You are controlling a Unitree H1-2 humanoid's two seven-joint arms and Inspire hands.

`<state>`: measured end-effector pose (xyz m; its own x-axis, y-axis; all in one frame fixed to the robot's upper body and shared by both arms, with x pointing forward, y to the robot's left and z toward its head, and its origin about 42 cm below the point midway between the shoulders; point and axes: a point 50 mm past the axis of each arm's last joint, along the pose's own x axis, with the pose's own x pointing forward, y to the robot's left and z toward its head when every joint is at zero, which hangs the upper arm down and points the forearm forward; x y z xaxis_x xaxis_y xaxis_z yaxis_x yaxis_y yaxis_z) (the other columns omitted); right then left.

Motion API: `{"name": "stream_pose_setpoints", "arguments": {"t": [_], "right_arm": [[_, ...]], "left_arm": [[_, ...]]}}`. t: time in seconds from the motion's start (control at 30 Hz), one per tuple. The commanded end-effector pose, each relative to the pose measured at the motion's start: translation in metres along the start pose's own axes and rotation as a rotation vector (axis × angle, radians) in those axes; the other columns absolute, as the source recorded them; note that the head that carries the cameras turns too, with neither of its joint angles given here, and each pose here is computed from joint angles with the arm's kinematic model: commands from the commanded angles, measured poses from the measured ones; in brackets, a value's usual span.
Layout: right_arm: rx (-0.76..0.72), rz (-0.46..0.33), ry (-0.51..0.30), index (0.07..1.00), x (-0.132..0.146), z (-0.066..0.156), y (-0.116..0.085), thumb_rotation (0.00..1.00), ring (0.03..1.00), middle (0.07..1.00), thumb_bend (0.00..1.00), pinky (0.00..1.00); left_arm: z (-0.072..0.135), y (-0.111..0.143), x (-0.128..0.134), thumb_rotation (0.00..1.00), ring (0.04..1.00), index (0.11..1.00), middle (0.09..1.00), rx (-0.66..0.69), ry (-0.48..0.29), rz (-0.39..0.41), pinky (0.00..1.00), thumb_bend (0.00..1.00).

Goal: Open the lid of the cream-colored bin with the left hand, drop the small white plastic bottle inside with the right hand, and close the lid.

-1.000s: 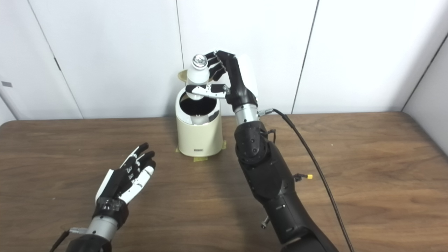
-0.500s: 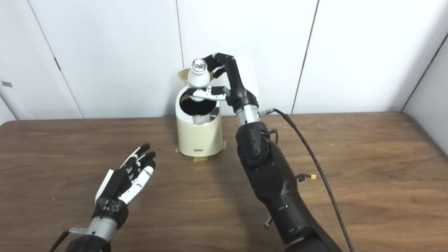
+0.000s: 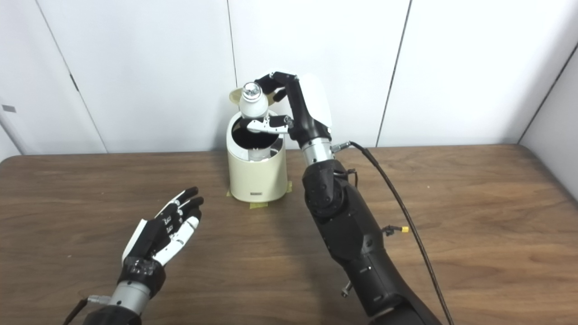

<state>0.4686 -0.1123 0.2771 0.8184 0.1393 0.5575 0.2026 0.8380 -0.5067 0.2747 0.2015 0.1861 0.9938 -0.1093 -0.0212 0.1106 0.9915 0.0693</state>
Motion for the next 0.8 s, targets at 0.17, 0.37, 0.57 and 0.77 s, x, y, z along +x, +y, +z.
{"name": "stream_pose_setpoints", "arguments": {"t": [0.17, 0.37, 0.57, 0.77], "right_arm": [[-0.023, -0.036, -0.056, 0.495, 0.0157, 0.0143, -0.0111, 0.14, 0.689, 0.685, 0.52, 0.58], [-0.051, -0.015, -0.042, 0.662, 0.0156, 0.0124, -0.0108, 0.13, 0.723, 0.725, 0.92, 0.61], [-0.047, -0.001, -0.019, 0.698, 0.0142, 0.0104, -0.0105, 0.14, 0.763, 0.755, 0.96, 0.66], [-0.049, -0.003, -0.013, 0.701, 0.0144, 0.0104, -0.0119, 0.14, 0.769, 0.759, 0.97, 0.67]], "left_arm": [[0.0146, 0.0003, 0.0027, 0.30, 0.917, 0.928, 0.880, 0.008, -0.058, -0.011, 1.00, 0.24], [0.0149, 0.0009, 0.0040, 0.30, 0.918, 0.919, 0.882, 0.028, -0.058, -0.039, 1.00, 0.27], [0.0159, 0.0006, 0.0037, 0.27, 0.921, 0.915, 0.884, 0.030, -0.060, -0.046, 1.00, 0.26], [0.0160, 0.0005, 0.0039, 0.25, 0.921, 0.918, 0.887, 0.029, -0.060, -0.050, 1.00, 0.25]]}}
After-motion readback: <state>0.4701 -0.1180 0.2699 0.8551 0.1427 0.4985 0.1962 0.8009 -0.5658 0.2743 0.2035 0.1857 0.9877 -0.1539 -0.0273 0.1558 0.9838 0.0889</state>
